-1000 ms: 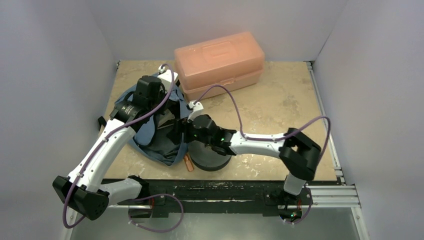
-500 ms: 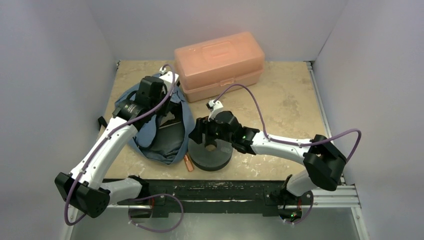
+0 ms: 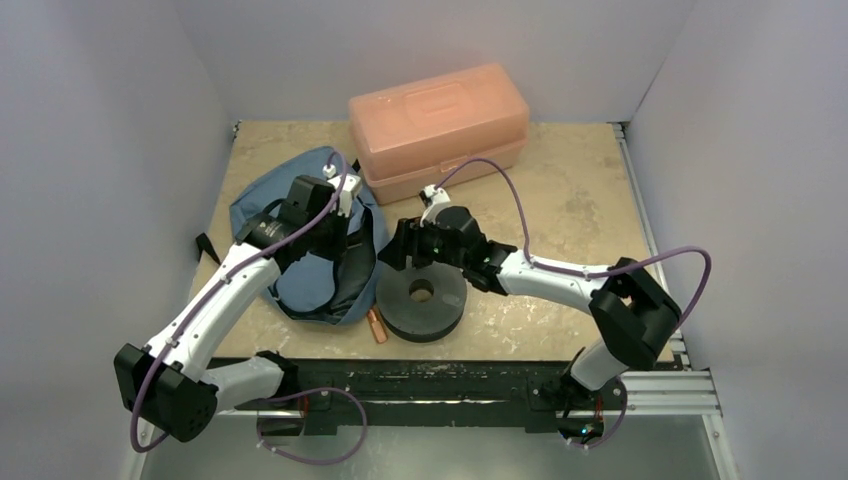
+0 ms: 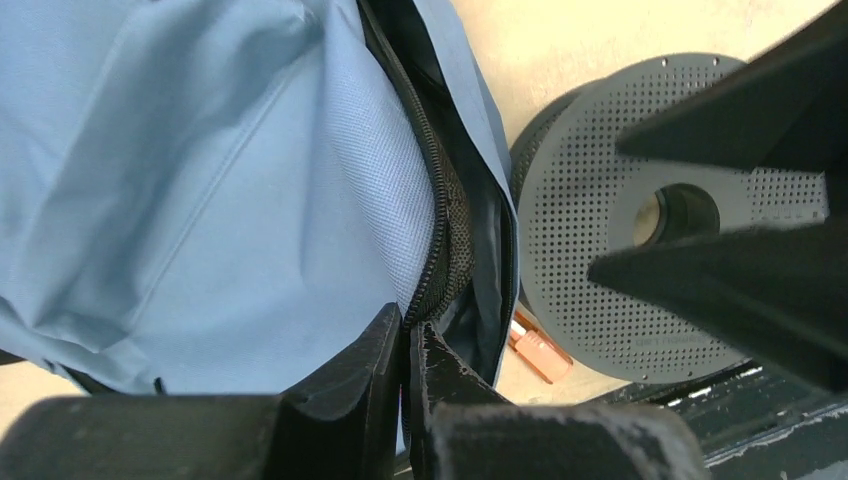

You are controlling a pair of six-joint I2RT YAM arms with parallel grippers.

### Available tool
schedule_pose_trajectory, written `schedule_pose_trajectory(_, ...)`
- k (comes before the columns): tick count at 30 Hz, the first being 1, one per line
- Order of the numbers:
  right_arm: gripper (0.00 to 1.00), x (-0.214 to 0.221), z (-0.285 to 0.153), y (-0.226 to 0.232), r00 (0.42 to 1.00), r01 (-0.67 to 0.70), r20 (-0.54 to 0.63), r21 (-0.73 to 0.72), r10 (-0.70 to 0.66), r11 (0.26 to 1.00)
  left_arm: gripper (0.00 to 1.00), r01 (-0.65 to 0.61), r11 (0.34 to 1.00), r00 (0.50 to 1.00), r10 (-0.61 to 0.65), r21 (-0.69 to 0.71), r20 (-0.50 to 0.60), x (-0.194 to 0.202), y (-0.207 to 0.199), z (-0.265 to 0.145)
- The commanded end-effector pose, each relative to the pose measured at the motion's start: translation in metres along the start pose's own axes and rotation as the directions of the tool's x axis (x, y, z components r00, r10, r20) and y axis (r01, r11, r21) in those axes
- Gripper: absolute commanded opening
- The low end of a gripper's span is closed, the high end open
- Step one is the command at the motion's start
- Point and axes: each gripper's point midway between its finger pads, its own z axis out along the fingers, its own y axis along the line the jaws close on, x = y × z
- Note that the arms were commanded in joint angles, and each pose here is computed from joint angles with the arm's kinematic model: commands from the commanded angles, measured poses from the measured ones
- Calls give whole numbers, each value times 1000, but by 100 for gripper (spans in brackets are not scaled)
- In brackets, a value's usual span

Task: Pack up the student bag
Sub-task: Zip the student bag at the center of the board.

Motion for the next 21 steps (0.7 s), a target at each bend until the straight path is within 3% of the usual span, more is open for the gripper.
schedule_pose_trajectory(1,69,-48,-6,25,996,-9,88,-71,15,997,5,66,996,997,-64,68,-43,14,-14,5)
schedule_pose_trajectory(5,69,-57,-8,24,993,20,116,-54,-13,998,0,62,995,997,-58,75,-53,16,-15,6)
schedule_pose_trajectory(15,68,-105,-1,33,985,53,164,3,-52,999,0,6,999,1000,-6,-47,5,17,11,-27)
schedule_pose_trajectory(20,67,-111,1,45,985,33,169,-45,-25,998,0,38,999,998,-39,38,44,6,-6,-26)
schedule_pose_trajectory(21,66,-109,0,46,986,28,164,-51,-19,998,6,58,996,997,-62,67,54,2,-11,-24)
